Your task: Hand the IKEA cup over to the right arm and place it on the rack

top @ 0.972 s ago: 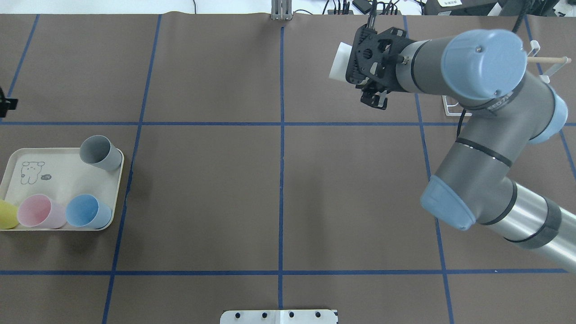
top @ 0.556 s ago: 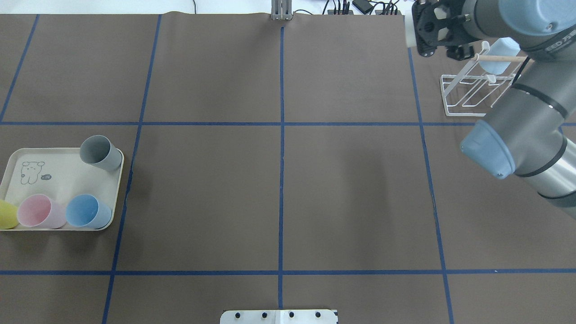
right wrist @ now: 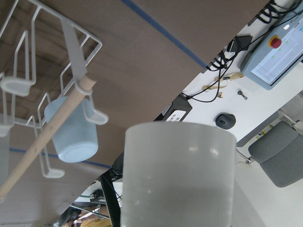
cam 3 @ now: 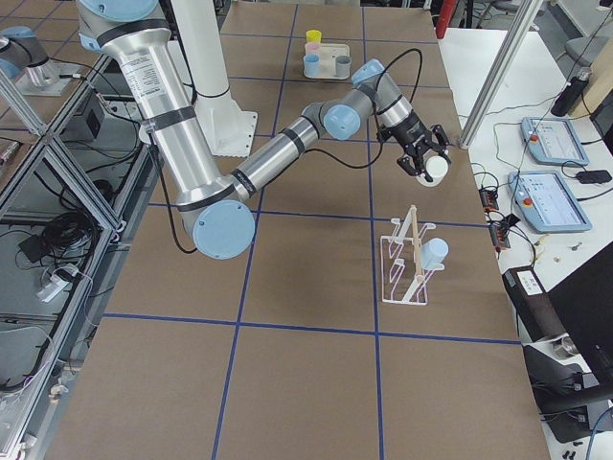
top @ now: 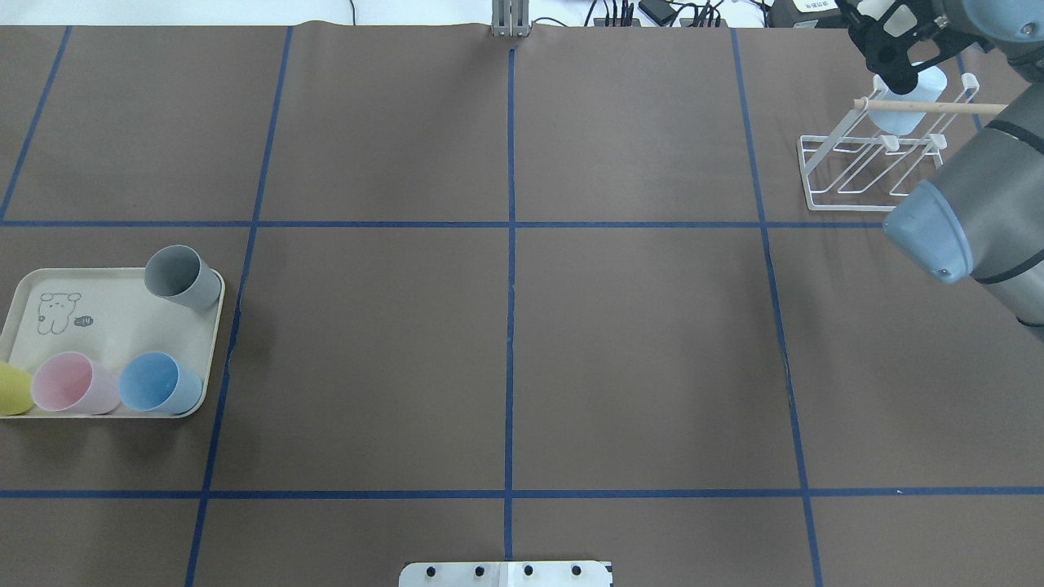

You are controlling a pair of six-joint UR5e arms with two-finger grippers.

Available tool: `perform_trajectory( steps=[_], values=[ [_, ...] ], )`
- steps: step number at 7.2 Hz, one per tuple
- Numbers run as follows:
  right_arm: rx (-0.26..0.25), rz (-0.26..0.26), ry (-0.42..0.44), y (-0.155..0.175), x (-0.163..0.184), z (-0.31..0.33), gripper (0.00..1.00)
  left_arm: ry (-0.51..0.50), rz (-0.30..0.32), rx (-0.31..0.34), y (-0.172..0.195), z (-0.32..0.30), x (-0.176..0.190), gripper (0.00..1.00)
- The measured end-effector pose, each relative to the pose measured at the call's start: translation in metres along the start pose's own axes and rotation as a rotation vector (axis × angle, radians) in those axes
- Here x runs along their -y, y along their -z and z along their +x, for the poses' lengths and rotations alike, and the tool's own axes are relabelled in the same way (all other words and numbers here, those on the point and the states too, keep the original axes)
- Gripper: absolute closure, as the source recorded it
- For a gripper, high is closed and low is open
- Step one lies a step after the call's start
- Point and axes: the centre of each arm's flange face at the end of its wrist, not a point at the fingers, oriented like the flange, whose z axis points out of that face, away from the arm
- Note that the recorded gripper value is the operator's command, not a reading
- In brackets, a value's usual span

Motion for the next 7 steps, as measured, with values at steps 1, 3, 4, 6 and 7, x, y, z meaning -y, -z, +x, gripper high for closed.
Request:
perform_trajectory(
  steps=[1, 3, 4, 6, 7],
  values=[
    [0.021, -0.037, 0.029, -0.018, 0.000, -0.013, 0.73, 0.036, 0.020, -0.021, -0.003, 0.000, 0.000, 0.00],
    [0.014, -0.072, 0.048, -0.062, 0.008, -0.027, 0.73, 0.069, 0.051, -0.042, -0.010, -0.004, -0.001, 0.00],
    [0.008, -0.078, 0.058, -0.074, 0.014, -0.030, 0.73, 0.073, 0.056, -0.045, -0.010, -0.005, -0.001, 0.00],
    [0.004, -0.086, 0.071, -0.082, 0.030, -0.033, 0.72, 0.076, 0.057, -0.046, -0.011, -0.005, -0.001, 0.00],
    [0.011, -0.087, 0.077, -0.087, 0.035, -0.036, 0.71, 0.077, 0.056, -0.046, -0.012, -0.006, -0.002, 0.00]
  ],
)
